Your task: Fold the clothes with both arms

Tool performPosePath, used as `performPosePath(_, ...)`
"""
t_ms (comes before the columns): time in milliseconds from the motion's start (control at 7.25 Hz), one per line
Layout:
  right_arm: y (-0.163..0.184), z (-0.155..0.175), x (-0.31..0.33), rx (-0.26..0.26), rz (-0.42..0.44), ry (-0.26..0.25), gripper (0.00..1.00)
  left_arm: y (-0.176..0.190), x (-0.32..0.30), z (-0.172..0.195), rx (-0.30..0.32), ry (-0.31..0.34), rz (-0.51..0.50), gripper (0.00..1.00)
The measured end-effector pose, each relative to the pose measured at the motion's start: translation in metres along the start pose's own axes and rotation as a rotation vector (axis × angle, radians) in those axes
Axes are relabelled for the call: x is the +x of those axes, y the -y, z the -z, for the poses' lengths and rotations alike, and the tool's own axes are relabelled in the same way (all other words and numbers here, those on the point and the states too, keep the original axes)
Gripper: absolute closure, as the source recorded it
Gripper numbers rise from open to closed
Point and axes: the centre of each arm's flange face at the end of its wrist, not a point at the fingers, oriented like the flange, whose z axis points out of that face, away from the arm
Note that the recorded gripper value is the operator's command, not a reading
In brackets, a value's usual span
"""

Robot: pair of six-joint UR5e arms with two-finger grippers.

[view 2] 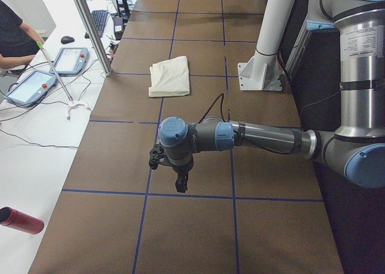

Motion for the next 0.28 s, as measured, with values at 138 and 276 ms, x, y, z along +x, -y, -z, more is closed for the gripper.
performPosePath(138,0.0012,-0.0005,0.0000,0.021,0.022,-0.002,0.00,0.0000,0.0002,0.0000,0.001,-0.001,-0.001,0.00)
performPosePath(276,0.0021,-0.0022,0.0014,0.038,0.035,-0.004,0.00,0.0008,0.0015,0.0012,0.005,-0.001,-0.006,0.00)
